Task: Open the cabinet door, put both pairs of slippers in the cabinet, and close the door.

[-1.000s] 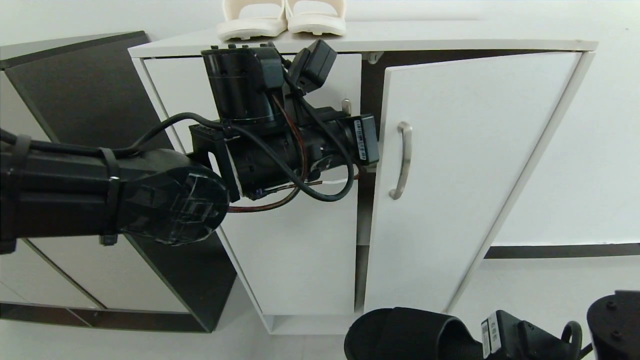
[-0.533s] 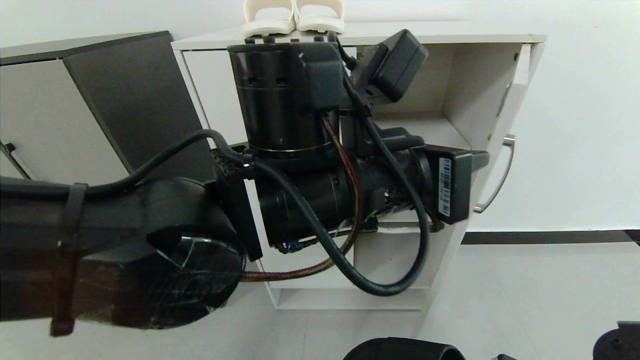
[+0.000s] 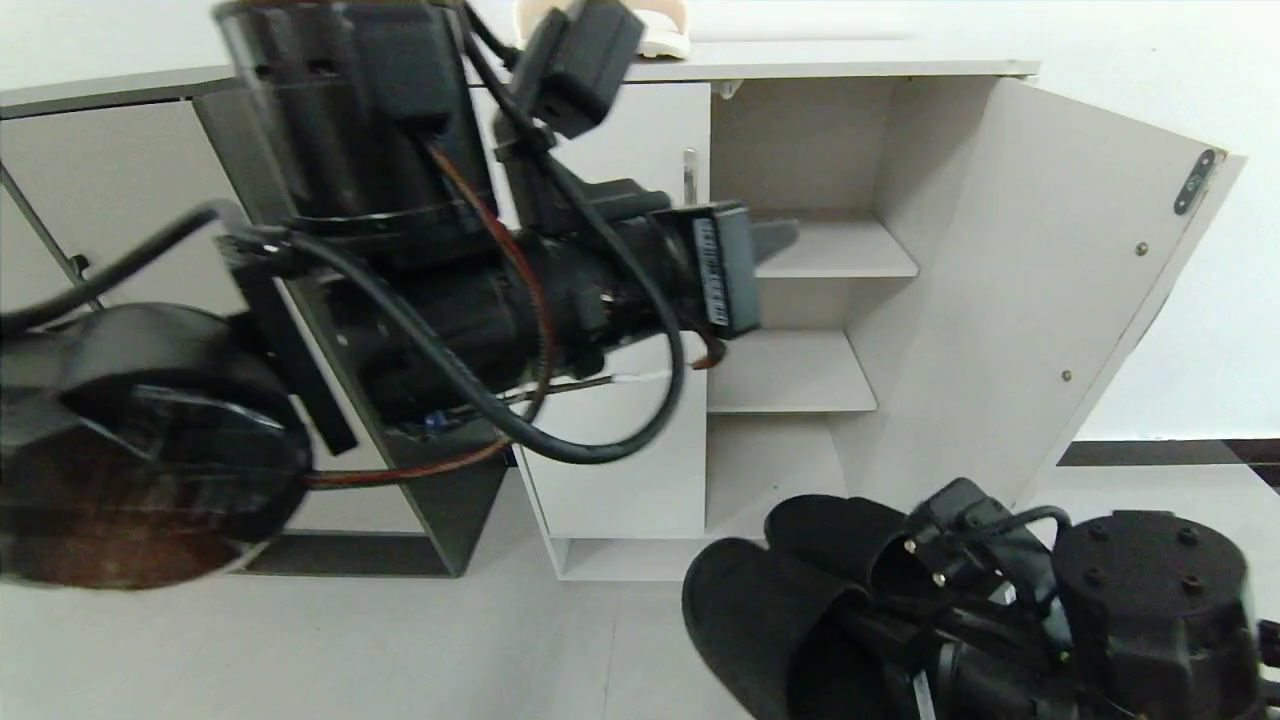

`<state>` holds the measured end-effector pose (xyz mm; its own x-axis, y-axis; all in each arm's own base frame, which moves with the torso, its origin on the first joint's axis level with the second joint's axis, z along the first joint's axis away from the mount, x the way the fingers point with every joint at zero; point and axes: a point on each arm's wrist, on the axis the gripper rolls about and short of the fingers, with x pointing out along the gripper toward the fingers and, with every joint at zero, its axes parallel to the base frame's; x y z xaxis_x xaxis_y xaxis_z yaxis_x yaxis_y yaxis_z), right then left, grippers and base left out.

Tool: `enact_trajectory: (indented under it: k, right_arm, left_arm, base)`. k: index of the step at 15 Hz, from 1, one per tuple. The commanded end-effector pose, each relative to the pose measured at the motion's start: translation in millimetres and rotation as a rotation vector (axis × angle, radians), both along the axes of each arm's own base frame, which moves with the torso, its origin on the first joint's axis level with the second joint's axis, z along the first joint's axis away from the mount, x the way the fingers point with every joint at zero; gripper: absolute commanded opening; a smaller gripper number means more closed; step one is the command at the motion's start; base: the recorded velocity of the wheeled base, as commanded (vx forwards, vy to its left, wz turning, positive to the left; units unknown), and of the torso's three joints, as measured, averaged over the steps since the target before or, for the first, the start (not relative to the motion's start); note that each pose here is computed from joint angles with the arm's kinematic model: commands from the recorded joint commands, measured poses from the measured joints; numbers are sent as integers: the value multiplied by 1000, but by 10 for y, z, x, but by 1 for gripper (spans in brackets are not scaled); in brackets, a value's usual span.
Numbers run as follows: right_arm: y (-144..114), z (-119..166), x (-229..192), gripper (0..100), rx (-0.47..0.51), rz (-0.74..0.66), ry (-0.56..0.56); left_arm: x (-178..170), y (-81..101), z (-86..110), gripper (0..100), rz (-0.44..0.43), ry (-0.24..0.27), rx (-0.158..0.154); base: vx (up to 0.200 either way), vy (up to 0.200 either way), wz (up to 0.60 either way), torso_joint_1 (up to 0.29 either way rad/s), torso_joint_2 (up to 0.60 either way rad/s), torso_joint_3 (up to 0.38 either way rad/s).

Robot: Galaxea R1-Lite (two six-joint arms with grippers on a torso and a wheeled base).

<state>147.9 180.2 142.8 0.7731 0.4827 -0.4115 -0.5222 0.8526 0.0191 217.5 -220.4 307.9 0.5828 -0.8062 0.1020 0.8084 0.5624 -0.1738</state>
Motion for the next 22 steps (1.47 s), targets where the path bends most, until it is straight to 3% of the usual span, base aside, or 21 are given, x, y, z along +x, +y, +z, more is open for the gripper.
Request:
enact_trajectory:
  k: [1, 2, 3, 4, 5, 6, 7, 9, 10, 11, 13, 14, 15, 16, 17, 18, 20, 22]
  right_arm:
    - [207, -143, 274, 0, -34, -169, -8]
    - [256, -158, 409, 0, -33, -278, -62]
    - [282, -161, 461, 0, -25, -308, -81]
    - [301, -186, 558, 0, -9, -345, -101]
    - [302, -200, 583, 0, -7, -352, -103]
    - [280, -222, 628, 0, -16, -380, -107]
    - [265, -252, 653, 0, -28, -393, -104]
    - [264, -256, 664, 0, -30, -396, -104]
    - [268, -262, 669, 0, -33, -395, -104]
    - [273, -274, 673, 0, -35, -395, -102]
    - [270, -286, 670, 0, -39, -395, -100]
    - [277, -301, 677, 0, -43, -394, -97]
    - [288, -315, 674, 0, -46, -390, -94]
    - [289, -319, 675, 0, -48, -391, -94]
    - [296, -320, 675, 0, -48, -388, -93]
    - [306, -334, 685, 0, -49, -389, -93]
    - [384, -315, 746, 0, -10, -390, -119]
    - [447, -282, 798, 0, -26, -399, -157]
  left_arm:
    - [-550, 866, 259, 0, 178, -19, 10]
    - [-877, 1260, 232, 0, 289, 39, 67]
    - [-983, 1404, 181, 0, 344, 70, 95]
    - [-1309, 1771, 37, 0, 518, 93, 157]
    - [-1455, 1906, -33, 0, 619, 64, 170]
    - [-1728, 2089, -181, 0, 796, 25, 156]
    - [-1929, 2187, -331, 0, 903, 11, 133]
    - [-2259, 2263, -820, 0, 1111, 10, 125]
    - [-2360, 2251, -1132, 0, 1195, 24, 139]
    - [-2435, 2226, -1402, 0, 1189, 19, 150]
    - [-2477, 2202, -1802, 0, 1095, 23, 168]
    - [-2425, 2205, -2057, 0, 1088, 75, 208]
    - [-2380, 2206, -2195, 0, 1079, 93, 234]
    - [-2352, 2208, -2303, 0, 1039, 76, 243]
    - [-2382, 2208, -2317, 0, 949, 32, 230]
    - [-2403, 2202, -2326, 0, 936, -1, 234]
    - [-2402, 2201, -2326, 0, 930, -10, 252]
    - [-2402, 2201, -2326, 0, 933, -8, 250]
  base:
    - [0, 0, 0, 0, 0, 0]
    - [0, 0, 0, 0, 0, 0]
    - [0, 0, 0, 0, 0, 0]
    - [0, 0, 0, 0, 0, 0]
    - [0, 0, 0, 0, 0, 0]
    - [0, 0, 0, 0, 0, 0]
    - [0, 0, 0, 0, 0, 0]
    - [0, 0, 0, 0, 0, 0]
    - [0, 0, 0, 0, 0, 0]
    - [0, 0, 0, 0, 0, 0]
    - [0, 0, 0, 0, 0, 0]
    - [0, 0, 0, 0, 0, 0]
    - [0, 0, 0, 0, 0, 0]
    - [0, 0, 0, 0, 0, 0]
    - [0, 0, 0, 0, 0, 0]
    - [0, 0, 0, 0, 0, 0]
    - [0, 0, 0, 0, 0, 0]
    - [0, 0, 0, 0, 0, 0]
